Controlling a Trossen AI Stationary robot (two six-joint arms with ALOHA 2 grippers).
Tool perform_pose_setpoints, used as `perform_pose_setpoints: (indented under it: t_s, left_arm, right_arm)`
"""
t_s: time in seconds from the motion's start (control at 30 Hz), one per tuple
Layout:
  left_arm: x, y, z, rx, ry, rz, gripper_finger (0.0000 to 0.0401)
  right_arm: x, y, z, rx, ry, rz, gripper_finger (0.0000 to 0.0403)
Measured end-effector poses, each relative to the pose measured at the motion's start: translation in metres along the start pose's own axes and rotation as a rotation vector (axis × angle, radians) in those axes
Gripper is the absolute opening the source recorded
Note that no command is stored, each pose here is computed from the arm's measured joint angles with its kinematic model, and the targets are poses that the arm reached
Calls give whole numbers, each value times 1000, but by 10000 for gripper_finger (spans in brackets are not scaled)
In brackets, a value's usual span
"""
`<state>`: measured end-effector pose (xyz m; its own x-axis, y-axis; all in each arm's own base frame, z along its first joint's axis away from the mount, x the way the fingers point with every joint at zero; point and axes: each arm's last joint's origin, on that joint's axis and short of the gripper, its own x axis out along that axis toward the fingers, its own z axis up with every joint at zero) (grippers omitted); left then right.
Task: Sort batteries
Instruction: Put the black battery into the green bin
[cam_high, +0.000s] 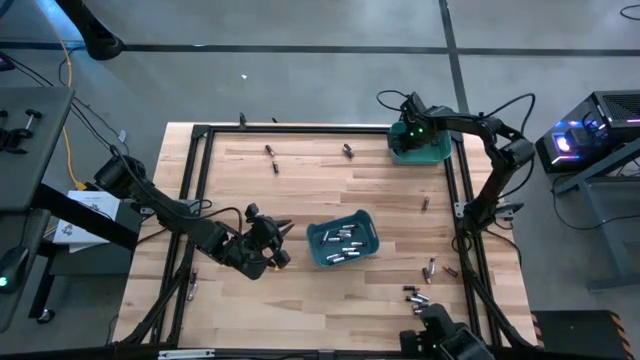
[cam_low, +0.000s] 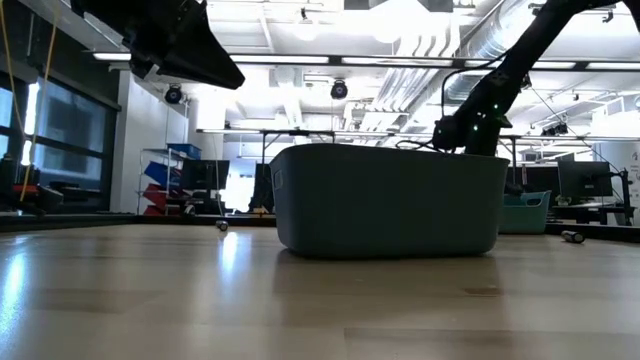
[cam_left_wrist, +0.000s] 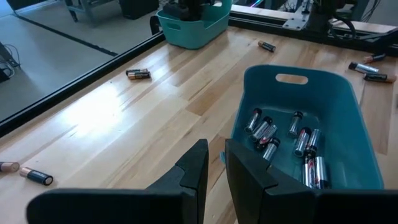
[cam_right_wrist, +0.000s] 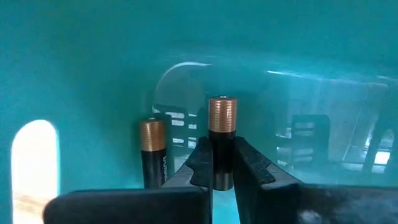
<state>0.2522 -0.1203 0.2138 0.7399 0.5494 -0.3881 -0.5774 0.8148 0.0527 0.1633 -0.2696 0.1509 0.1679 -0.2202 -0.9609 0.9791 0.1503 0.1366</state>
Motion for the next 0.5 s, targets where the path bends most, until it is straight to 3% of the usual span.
perform_pose_setpoints:
  t_s: [0.33, 0.5]
  left_arm:
    - [0, 0, 0, 0, 0, 0, 46]
    - [0, 0, 0, 0, 0, -1, 46]
  right_arm:
    - [-1, -1, 1, -9, -19, -33, 116]
    - [-23, 1, 5, -49, -76, -21, 159]
